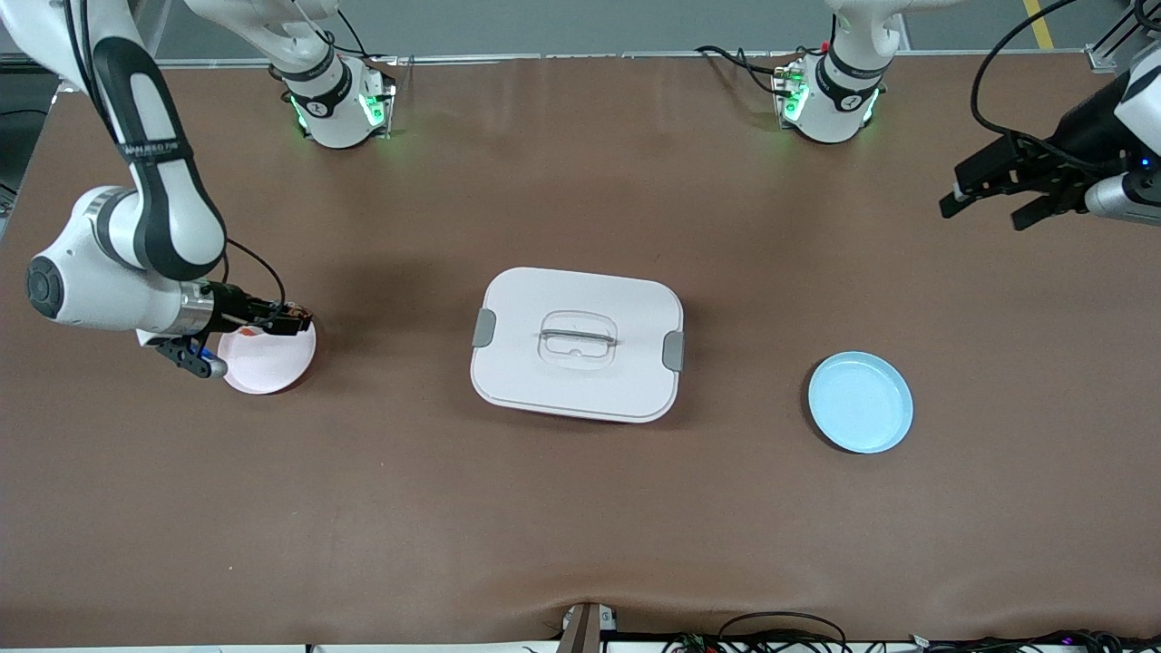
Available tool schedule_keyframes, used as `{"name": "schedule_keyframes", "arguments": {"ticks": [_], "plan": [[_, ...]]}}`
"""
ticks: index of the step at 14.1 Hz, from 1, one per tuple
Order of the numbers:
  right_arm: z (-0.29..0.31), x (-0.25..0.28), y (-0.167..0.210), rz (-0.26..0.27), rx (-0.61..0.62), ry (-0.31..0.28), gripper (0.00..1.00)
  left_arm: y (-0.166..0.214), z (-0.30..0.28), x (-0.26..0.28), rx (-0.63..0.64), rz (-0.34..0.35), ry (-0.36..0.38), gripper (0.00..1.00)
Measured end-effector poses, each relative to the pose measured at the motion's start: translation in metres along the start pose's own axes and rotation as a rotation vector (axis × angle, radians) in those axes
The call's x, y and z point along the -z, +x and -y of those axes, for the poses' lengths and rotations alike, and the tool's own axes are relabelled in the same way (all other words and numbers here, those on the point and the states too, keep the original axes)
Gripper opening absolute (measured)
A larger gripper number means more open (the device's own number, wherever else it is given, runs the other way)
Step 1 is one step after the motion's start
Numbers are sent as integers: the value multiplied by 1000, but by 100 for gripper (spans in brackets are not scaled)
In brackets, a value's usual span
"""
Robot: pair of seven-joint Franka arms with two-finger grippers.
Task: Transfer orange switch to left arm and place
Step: 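Lift the switch over the box with the right gripper while the left gripper approaches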
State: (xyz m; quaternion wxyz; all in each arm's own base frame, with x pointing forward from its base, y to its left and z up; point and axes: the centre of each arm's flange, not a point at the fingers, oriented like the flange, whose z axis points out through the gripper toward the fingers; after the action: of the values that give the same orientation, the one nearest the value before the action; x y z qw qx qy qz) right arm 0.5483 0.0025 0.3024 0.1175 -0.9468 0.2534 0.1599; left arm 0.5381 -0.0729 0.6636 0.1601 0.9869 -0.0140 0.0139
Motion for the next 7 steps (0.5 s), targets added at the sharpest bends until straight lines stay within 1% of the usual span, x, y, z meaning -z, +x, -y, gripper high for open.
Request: {"name": "schedule_keyframes", "arguments": {"ticks": [2, 5, 7], "plan": [[44, 9, -29, 1, -90, -8, 72, 6, -8, -7, 5, 9, -110, 100], [110, 22, -67, 17, -203, 23, 72, 23, -13, -24, 31, 27, -275, 100], [146, 34, -89, 22, -273, 44, 72, 33, -15, -37, 45, 38, -341, 100]]}}
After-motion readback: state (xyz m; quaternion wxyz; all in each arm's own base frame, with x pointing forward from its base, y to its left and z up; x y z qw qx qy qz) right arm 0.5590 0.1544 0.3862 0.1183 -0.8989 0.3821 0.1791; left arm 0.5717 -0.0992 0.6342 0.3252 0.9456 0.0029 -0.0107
